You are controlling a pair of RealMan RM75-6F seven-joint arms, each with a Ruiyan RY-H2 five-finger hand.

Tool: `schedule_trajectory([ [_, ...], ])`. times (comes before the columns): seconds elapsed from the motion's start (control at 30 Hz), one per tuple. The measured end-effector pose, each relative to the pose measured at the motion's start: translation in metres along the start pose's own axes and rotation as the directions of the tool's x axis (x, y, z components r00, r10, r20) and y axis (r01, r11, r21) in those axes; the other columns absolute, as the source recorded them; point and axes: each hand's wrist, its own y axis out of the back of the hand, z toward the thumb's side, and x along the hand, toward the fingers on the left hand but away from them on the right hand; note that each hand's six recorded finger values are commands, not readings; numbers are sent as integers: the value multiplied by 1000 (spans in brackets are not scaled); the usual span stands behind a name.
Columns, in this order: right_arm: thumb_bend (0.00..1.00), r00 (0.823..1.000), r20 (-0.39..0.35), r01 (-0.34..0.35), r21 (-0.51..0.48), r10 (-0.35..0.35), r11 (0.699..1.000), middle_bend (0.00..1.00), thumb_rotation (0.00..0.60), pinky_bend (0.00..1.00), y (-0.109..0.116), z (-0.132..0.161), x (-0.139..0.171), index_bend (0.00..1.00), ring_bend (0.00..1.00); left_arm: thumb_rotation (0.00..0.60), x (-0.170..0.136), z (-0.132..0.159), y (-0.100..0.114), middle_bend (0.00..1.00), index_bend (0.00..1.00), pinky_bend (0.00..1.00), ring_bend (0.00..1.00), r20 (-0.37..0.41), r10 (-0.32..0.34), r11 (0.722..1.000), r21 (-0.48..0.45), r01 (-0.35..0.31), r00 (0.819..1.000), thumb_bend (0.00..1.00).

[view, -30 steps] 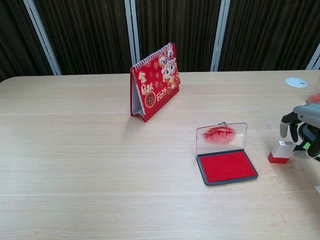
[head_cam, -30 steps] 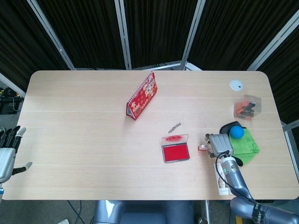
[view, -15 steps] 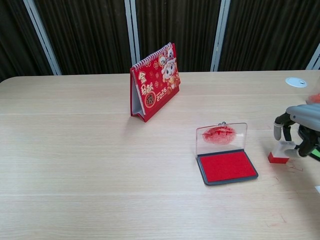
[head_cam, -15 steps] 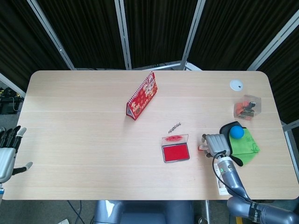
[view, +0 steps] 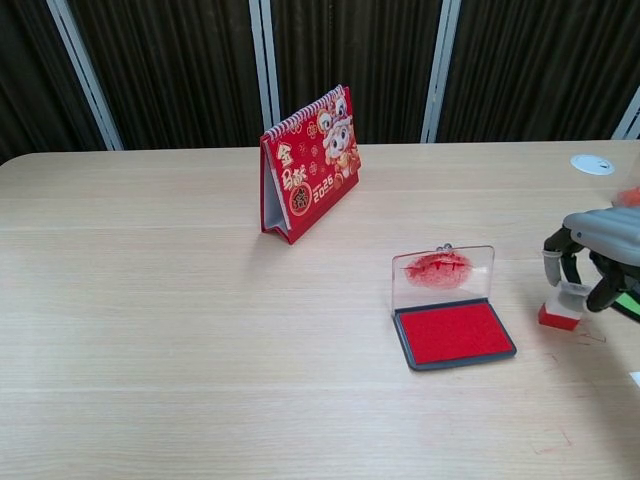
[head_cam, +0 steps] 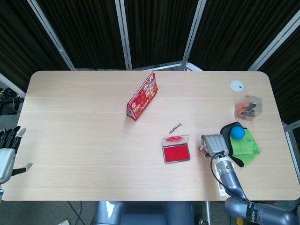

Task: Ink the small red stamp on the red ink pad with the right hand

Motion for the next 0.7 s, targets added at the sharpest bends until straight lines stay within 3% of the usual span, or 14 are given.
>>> schedule_trajectory([
  [0.23,405,1000,-16,15,2,-15,1000,596,600,1000,4,2,1,545,803,600,0,0,-1,0,0,0,0,-1,-3,1000,2,3,1000,0],
  [0.43,406,995,-81,51,-10,-52,999,598,600,1000,20,11,9,546,802,600,1,0,-2,0,0,0,0,-2,-7,1000,4,7,1000,0],
  [0.53,408,987,-141,78,-4,-78,997,599,600,1000,30,19,15,547,802,600,1,1,-2,0,0,0,0,-1,-10,1000,7,10,1000,0],
  [0.7,416,952,-278,133,12,-124,991,600,600,1000,46,38,29,550,803,600,1,1,-3,0,0,0,0,-1,-13,1000,10,13,1000,0],
])
